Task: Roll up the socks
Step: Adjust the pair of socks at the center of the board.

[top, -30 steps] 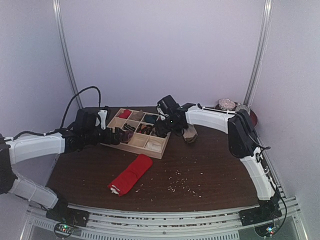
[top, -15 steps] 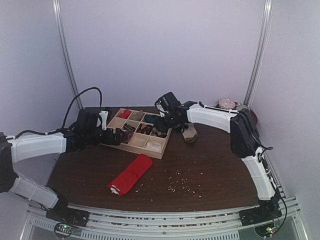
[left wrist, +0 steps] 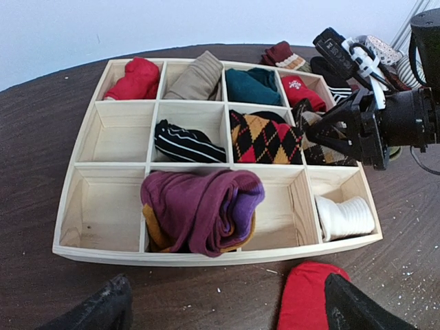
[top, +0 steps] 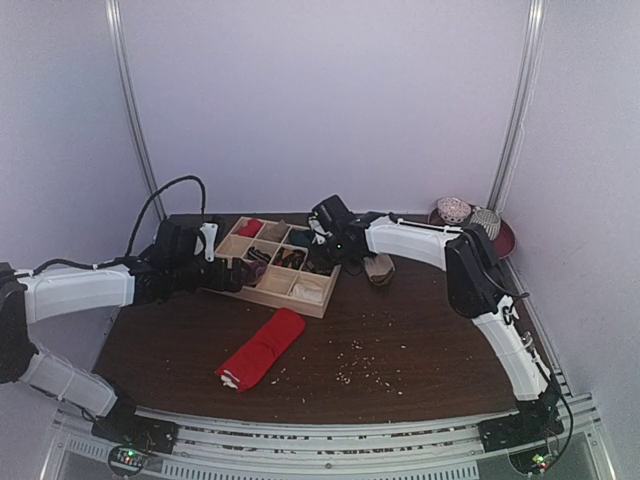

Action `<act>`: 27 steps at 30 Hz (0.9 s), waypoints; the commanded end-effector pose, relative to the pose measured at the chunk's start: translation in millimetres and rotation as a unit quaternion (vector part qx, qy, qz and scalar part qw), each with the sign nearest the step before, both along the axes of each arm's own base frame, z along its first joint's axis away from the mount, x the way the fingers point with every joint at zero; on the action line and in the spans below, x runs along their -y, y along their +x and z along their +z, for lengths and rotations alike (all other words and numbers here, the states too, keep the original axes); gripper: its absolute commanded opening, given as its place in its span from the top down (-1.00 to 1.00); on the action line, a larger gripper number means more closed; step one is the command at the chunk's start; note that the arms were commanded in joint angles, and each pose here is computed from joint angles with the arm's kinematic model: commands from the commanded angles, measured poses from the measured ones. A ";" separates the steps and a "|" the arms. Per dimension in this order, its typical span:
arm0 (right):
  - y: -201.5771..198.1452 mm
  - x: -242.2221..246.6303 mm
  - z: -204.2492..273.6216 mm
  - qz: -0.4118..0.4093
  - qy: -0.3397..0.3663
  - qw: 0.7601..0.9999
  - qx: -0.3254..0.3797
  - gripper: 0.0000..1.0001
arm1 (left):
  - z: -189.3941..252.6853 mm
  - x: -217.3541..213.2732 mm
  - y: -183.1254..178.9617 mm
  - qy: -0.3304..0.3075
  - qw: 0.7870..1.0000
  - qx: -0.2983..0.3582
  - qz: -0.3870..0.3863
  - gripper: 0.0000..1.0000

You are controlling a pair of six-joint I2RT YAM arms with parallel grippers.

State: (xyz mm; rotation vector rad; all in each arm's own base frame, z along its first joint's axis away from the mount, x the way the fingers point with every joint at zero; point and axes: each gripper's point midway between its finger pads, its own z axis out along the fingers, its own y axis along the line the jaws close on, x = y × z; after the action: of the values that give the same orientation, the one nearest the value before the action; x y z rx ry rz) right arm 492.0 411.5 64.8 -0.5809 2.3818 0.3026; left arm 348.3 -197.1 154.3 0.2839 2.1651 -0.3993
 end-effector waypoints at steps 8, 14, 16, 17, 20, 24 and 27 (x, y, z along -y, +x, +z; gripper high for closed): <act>-31.2 28.1 -87.1 -0.015 -0.087 0.987 -0.133 0.77 | 10.5 2.0 8.8 0.000 1.000 0.015 -0.002 -0.90; -46.8 35.2 -121.6 -0.013 -0.108 0.978 -0.179 0.76 | 8.5 0.5 9.8 0.005 1.000 0.015 0.002 -0.91; -49.9 36.8 -126.4 -0.014 -0.109 0.976 -0.185 0.76 | 7.7 0.8 10.4 0.005 1.000 0.014 0.002 -0.90; -51.0 37.8 -128.4 -0.014 -0.111 0.976 -0.187 0.76 | 7.5 0.9 10.5 0.006 1.000 0.014 0.001 -0.90; -57.3 42.5 -136.1 -0.013 -0.121 0.972 -0.199 0.75 | 7.1 -1.0 10.8 0.009 1.000 0.013 0.006 -0.90; -65.3 48.9 -142.8 -0.014 -0.137 0.967 -0.212 0.75 | 9.6 -3.0 9.6 0.009 1.000 0.017 0.009 -0.90; -66.1 49.8 -144.4 -0.014 -0.145 0.965 -0.219 0.74 | 11.4 -3.5 9.6 0.007 1.000 0.020 0.010 -0.91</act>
State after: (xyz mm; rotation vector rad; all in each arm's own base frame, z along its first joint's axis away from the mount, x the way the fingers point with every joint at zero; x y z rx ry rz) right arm 489.0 412.7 48.6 -0.5777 2.4986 0.2985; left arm 350.3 -195.7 148.0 0.2806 2.1816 -0.3787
